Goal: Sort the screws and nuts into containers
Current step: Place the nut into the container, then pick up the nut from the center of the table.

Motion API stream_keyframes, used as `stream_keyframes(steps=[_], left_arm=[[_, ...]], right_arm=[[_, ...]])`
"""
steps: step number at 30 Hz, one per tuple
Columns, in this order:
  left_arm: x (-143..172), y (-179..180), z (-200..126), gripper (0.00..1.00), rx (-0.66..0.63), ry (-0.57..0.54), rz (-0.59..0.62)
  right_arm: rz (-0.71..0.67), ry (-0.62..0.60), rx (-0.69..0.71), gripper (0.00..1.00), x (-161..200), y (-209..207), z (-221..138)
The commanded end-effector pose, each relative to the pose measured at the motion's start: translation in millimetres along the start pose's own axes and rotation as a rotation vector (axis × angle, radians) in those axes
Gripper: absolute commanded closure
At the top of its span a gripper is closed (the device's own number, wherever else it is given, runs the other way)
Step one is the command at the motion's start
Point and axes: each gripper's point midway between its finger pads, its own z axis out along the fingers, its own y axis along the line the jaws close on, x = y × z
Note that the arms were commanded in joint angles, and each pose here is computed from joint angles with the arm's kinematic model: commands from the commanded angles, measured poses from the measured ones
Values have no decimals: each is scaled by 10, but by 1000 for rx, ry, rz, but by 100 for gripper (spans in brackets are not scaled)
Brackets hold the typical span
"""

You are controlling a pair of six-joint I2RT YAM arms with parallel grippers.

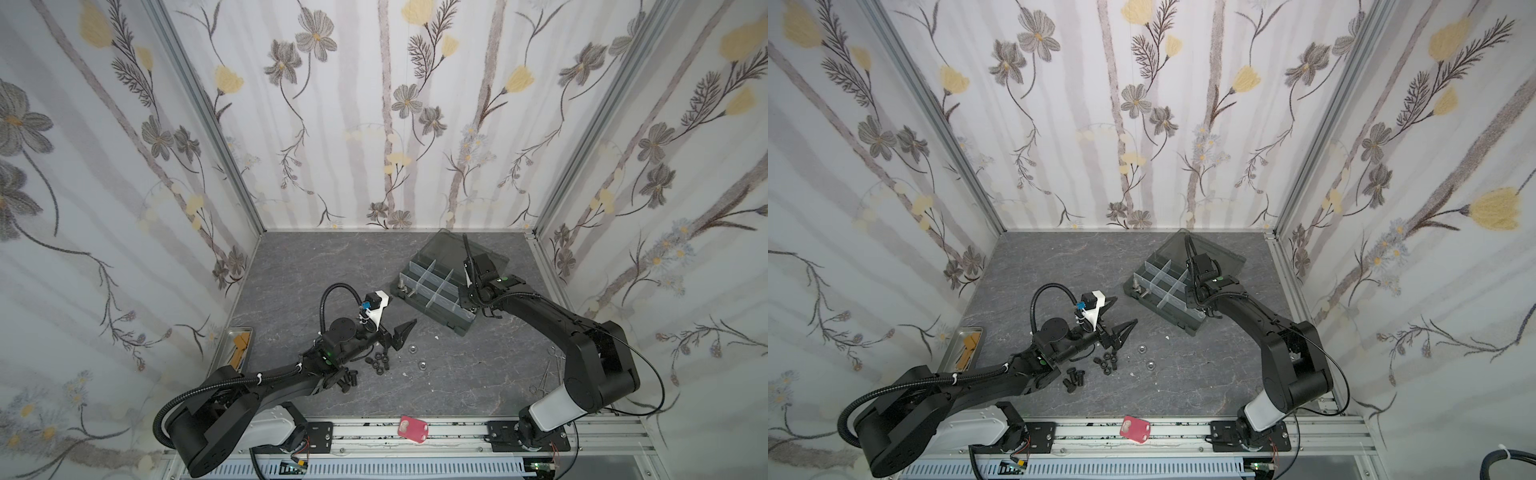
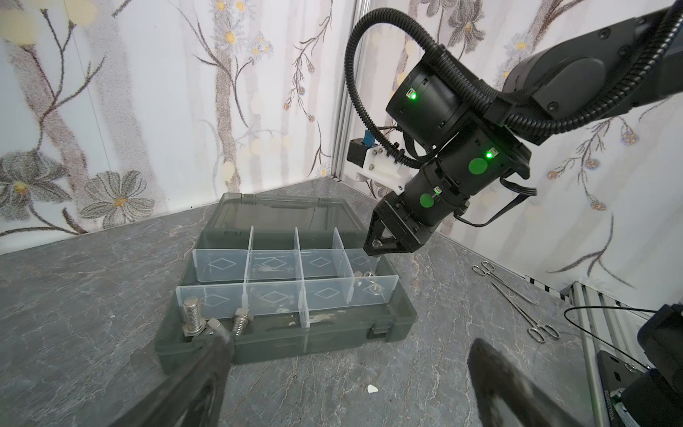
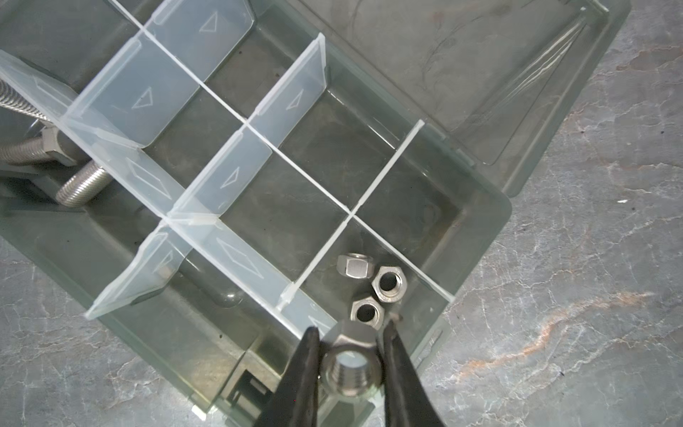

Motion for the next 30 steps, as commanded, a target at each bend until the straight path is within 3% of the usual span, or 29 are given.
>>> stream_keyframes(steps=[1, 9, 13, 17, 23, 25, 30], left_arm=[[-118, -28, 7, 0, 13, -49, 26], [-15, 22, -5, 0, -9, -35, 9], [13, 74, -44, 0, -38, -33, 3], [-1, 126, -147, 0, -73, -51, -2], [149, 223, -331, 0, -128, -6, -40], [219, 243, -416, 0, -143, 14, -53], [409, 339, -630, 0, -207, 50, -92]], right_arm=[[6, -15, 40, 80, -43, -122, 37], [21, 21, 51, 69, 36, -152, 288], [26, 1, 31, 56, -16, -124, 236], [29, -39, -10, 54, -104, -67, 109], [-154, -151, -332, 48, -97, 726, -335], [-211, -92, -425, 46, 128, 1017, -327], [-386, 10, -443, 38, 684, 1410, -195]])
